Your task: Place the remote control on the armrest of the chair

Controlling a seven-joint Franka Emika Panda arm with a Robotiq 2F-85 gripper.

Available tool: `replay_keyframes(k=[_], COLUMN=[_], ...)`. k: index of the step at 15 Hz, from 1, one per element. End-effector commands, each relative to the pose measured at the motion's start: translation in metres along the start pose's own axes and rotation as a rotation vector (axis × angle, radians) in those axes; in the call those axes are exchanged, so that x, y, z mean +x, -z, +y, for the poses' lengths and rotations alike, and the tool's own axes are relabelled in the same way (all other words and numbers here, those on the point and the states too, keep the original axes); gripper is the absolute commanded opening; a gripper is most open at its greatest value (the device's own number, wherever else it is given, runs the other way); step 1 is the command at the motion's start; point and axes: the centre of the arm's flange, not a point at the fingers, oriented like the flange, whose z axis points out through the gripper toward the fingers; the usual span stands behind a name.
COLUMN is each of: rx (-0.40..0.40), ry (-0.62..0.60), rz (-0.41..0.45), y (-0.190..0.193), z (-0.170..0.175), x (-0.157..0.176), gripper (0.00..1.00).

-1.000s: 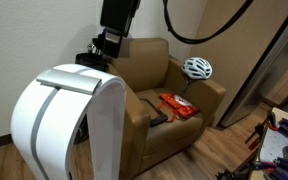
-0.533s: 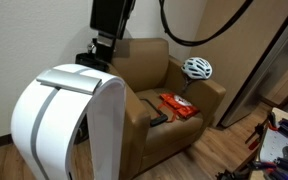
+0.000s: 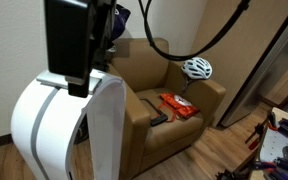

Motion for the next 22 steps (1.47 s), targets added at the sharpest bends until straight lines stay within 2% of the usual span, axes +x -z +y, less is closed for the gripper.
replay_keyframes(k=[1,3,4,6,15,16,19,22], rx=[-0.041,-0.043,-0.045,-0.05,-0.042,-0.042,-0.068,-0.093], ry=[0.018,0.028,0.033,0.04,0.03,0.027,-0.006,-0.074], rz=[-0.037,-0.057,-0.067,-0.079,-0.068,-0.063,-0.04,0.001], y=[-0.01,-0.02,-0.024,-0.03,-0.015,-0.013,0.004,0.035], z=[-0.001,-0.002,-0.003,-0.003,0.0,0.002,0.014,0.045], x=[0.023,0.026,0.028,0.03,0.033,0.031,0.025,0.012], gripper=[0.99,1.0,0.75,0.74,0.14,0.1,0.1,0.1])
